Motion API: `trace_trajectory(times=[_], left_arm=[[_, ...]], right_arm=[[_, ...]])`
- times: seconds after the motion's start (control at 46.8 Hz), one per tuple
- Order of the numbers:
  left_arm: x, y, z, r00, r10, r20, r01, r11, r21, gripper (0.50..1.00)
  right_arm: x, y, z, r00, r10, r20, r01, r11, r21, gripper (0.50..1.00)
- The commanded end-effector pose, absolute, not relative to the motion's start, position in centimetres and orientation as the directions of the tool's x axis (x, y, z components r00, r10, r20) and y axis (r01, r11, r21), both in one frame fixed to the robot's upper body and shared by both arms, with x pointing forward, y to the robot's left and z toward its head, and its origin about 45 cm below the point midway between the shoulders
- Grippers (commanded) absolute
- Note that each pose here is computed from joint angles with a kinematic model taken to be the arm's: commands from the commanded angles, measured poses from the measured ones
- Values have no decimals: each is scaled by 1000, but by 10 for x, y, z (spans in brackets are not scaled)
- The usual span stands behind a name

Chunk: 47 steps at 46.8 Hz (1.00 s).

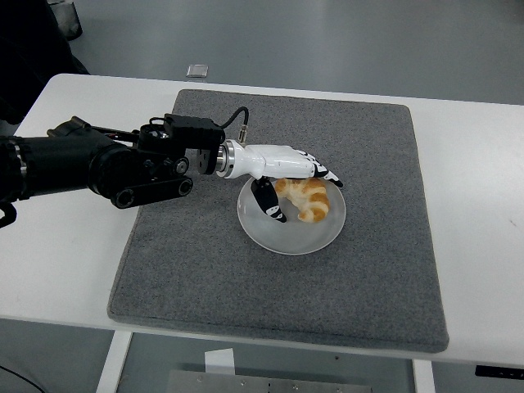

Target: Place the bread on the plate

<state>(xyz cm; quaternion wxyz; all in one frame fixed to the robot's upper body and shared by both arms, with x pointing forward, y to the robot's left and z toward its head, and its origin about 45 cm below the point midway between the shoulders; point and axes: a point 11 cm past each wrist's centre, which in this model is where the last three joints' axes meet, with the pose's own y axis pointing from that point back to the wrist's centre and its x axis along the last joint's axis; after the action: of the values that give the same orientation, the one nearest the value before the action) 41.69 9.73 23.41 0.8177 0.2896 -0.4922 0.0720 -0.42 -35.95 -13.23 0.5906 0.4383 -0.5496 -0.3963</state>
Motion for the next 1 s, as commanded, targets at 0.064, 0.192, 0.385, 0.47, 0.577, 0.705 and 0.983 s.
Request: trace_trajectory(times=[0.064,0.192,0.385,0.47,0.577,0.705,0.983], left_arm=[[418,94,239,512,-140,847,-407,829,384,992],[424,90,254,537,-49,842,-437,838,327,992],[439,88,283,549,102,829,-496,839,225,994],[448,94,294,556,198,807,-541,824,170,999],[463,105,304,564,330,757,-611,783,114,1000],[483,128,310,561,550,618,-723,689,43,1000],[513,193,334,429,870,242,-889,455,-61,1000]], right_arm=[[-4,-359,-132,82,-950,301,-14,301,953,952],[-4,-360,-132,82,-950,303,-14,303,953,952],[-4,-359,-132,82,-950,301,-14,301,953,952],[-4,-359,-132,82,-950,301,-14,301,953,952],[-4,-360,-132,82,-950,303,-14,303,953,952],[-4,-359,-132,82,-950,301,-14,301,953,952],[-4,-359,-132,82,-950,301,-14,301,953,952]])
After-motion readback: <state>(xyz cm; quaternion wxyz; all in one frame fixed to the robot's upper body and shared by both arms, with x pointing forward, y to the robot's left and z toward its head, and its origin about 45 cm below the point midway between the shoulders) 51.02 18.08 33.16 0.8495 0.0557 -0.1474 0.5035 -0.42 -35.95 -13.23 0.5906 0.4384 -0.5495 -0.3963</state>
